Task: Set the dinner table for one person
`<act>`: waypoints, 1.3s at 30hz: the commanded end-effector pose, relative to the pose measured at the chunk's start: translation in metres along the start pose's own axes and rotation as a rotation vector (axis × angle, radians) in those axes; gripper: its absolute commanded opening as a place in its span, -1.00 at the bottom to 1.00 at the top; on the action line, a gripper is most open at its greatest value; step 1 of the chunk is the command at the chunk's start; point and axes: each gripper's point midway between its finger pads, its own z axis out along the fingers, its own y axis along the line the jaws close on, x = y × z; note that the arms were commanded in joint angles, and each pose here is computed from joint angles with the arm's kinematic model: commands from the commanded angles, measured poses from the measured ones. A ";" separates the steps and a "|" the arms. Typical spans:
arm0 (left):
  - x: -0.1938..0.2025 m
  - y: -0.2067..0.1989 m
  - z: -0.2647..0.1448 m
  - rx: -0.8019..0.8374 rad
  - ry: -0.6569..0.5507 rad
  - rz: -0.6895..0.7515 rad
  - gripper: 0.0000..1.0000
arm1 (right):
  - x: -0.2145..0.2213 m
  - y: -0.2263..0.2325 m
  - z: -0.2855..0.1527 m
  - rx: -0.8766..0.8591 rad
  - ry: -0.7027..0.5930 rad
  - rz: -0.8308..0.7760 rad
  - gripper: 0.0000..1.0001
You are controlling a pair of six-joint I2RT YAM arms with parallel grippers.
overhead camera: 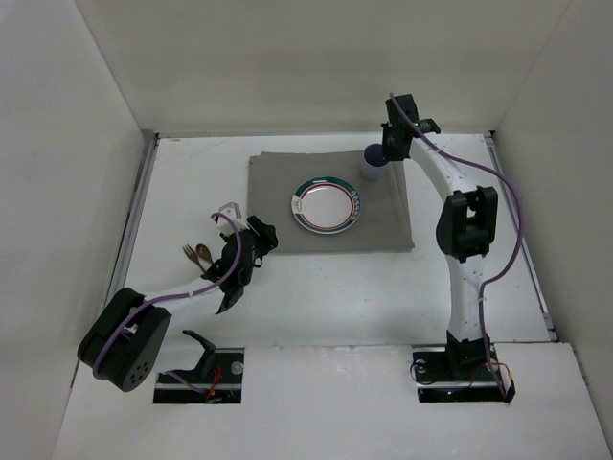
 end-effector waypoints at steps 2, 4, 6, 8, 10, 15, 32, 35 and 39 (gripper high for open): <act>-0.015 -0.013 0.003 0.031 -0.043 -0.037 0.03 | -0.019 -0.002 -0.002 -0.008 -0.025 0.026 -0.88; -0.015 -0.012 0.004 0.028 -0.042 -0.037 0.03 | -0.019 -0.002 0.000 -0.002 -0.019 0.027 -0.88; -0.013 -0.011 0.005 0.022 -0.037 -0.034 0.03 | -0.023 -0.002 0.000 -0.001 -0.027 0.034 -0.80; -0.013 -0.011 0.006 0.022 -0.037 -0.034 0.03 | -0.027 -0.001 0.000 0.001 -0.041 0.043 -0.59; -0.015 -0.011 0.005 0.024 -0.042 -0.033 0.03 | -0.034 -0.002 -0.002 0.010 -0.064 0.057 -0.37; -0.014 -0.011 0.006 0.021 -0.037 -0.029 0.03 | -0.051 -0.004 -0.016 0.012 -0.120 0.067 -0.06; -0.023 -0.006 0.004 -0.036 -0.077 0.050 0.02 | -0.067 -0.021 -0.207 -0.034 -0.629 0.226 0.31; -0.030 0.000 0.006 -0.086 -0.107 0.089 0.02 | -0.016 0.005 -0.218 -0.166 -0.681 0.304 -0.20; -0.039 0.005 0.003 -0.150 -0.109 0.118 -0.01 | 0.065 0.064 -0.205 -0.367 -0.560 0.310 -0.89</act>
